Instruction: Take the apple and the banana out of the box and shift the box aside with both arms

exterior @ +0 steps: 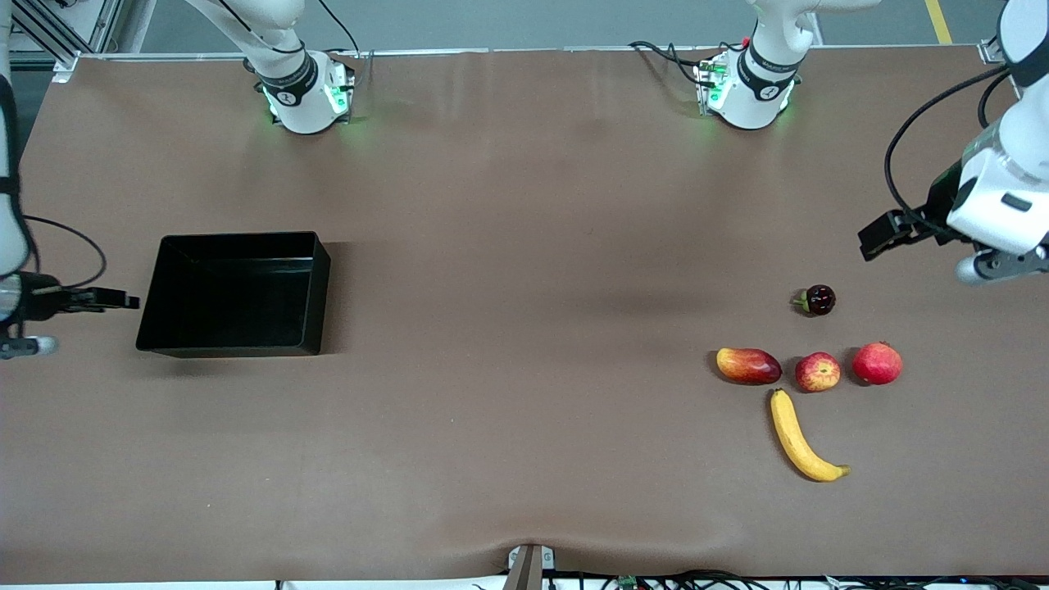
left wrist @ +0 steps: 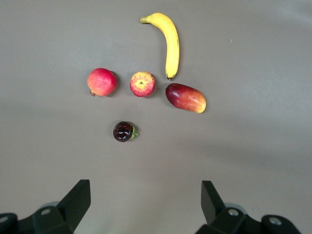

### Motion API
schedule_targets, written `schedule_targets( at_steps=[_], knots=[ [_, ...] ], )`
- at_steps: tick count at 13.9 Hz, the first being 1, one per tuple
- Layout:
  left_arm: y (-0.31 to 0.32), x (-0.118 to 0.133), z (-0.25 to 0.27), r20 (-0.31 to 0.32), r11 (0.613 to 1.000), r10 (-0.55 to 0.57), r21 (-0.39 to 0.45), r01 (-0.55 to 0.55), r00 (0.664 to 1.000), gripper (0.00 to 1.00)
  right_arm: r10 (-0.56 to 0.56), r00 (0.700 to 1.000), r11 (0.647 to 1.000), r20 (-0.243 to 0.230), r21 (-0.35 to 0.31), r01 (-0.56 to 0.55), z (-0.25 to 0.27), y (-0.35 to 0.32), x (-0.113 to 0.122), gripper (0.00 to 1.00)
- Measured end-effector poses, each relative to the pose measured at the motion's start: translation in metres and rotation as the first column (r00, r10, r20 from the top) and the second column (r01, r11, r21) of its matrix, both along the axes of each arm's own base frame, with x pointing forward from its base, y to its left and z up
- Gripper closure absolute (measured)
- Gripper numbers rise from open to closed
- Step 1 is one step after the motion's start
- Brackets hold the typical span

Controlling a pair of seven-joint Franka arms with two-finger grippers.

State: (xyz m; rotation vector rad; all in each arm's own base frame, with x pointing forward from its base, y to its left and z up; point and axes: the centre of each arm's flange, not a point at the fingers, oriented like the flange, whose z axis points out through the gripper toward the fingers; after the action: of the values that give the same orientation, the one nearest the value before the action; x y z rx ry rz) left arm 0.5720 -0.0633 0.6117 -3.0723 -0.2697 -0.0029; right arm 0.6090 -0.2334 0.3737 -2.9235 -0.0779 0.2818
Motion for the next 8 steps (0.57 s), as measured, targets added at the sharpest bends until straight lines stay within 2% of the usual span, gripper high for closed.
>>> schedule_targets(
  at_steps=[1, 2, 8],
  knots=[
    [0.006, -0.003, 0.001, 0.004, 1.0, 0.001, -0.003, -0.001, 1.0, 0.0, 0.014, 0.999, 1.0, 0.037, -0.012, -0.013, 0.028, 0.004, 0.01, 0.0],
    [0.009, -0.004, 0.003, 0.009, 1.0, 0.004, -0.005, -0.004, 1.0, 0.0, 0.03, 0.998, 0.999, 0.062, -0.02, -0.029, 0.055, 0.009, 0.018, 0.0],
    [0.008, -0.004, 0.009, 0.021, 1.0, 0.003, -0.008, -0.002, 1.0, 0.0, 0.145, 0.981, 0.989, 0.13, -0.048, -0.14, 0.183, 0.066, 0.03, 0.0]
  ],
)
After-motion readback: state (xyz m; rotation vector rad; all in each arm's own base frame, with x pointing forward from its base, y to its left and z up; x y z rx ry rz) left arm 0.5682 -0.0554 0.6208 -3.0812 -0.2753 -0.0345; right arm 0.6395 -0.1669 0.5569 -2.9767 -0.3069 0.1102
